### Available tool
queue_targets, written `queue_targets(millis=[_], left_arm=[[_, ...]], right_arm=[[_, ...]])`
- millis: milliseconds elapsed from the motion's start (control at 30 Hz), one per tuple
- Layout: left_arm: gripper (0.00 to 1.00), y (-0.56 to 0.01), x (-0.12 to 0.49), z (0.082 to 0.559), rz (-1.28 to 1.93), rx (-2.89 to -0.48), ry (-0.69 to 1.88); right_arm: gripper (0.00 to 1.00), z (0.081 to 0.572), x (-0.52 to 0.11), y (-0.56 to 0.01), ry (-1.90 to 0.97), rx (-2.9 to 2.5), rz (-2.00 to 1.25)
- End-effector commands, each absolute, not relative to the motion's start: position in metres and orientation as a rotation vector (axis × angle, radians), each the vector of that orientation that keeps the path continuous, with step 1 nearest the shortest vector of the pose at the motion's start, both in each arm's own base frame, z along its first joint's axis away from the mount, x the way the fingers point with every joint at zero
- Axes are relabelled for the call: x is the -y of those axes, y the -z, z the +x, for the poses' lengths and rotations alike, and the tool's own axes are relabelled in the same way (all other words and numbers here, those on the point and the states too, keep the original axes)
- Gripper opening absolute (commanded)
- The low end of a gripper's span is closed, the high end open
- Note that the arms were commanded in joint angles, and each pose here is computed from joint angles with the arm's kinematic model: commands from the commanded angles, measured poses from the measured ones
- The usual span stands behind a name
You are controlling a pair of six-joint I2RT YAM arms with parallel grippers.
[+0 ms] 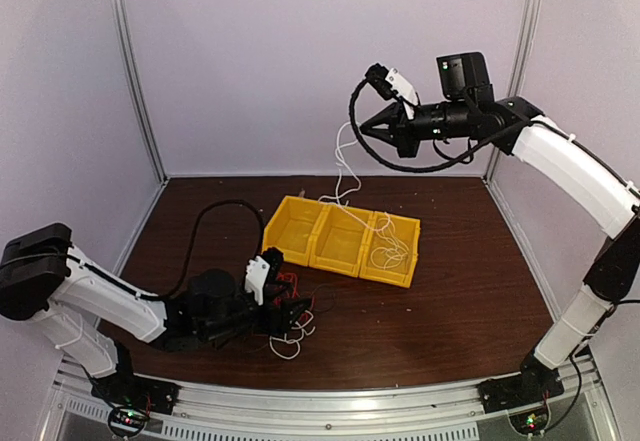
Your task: Untangle the cables
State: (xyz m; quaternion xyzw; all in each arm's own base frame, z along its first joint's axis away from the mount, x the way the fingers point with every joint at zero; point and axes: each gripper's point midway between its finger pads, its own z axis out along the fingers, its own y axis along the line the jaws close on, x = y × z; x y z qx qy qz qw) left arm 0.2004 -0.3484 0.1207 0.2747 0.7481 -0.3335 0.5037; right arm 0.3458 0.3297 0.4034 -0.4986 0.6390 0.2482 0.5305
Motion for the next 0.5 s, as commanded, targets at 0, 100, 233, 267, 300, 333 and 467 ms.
queue_targets(millis=[0,100,233,267,300,333,467], left_arm=[[0.71,-0.129,0.335,0.201,0.600,-1.804,0.780],[0.83,-0.134,0.320,0.201,0.538,-1.796,0.783],[0.98,-0.140,0.307,0.200,0.501,-1.791,0.776],[0.98,-0.140,0.304,0.200,0.498,-1.793,0.767],[0.98,-0.141,0.302,0.200,0.493,-1.794,0.761],[0.98,-0.141,0.300,0.200,0.490,-1.795,0.754],[0.97,-0.140,0.293,0.199,0.475,-1.804,0.746]], right_arm=[[0.00,0.367,-0.317,-0.382,-0.525,-1.567,-1.150],[0.00,0.375,-0.318,-0.355,-0.528,-1.618,-1.162],[0.00,0.384,-0.323,-0.320,-0.538,-1.678,-1.183],[0.00,0.387,-0.324,-0.313,-0.542,-1.693,-1.183],[0.00,0.389,-0.326,-0.306,-0.547,-1.704,-1.186],[0.00,0.392,-0.327,-0.300,-0.550,-1.714,-1.184],[0.00,0.401,-0.333,-0.283,-0.574,-1.746,-1.178]])
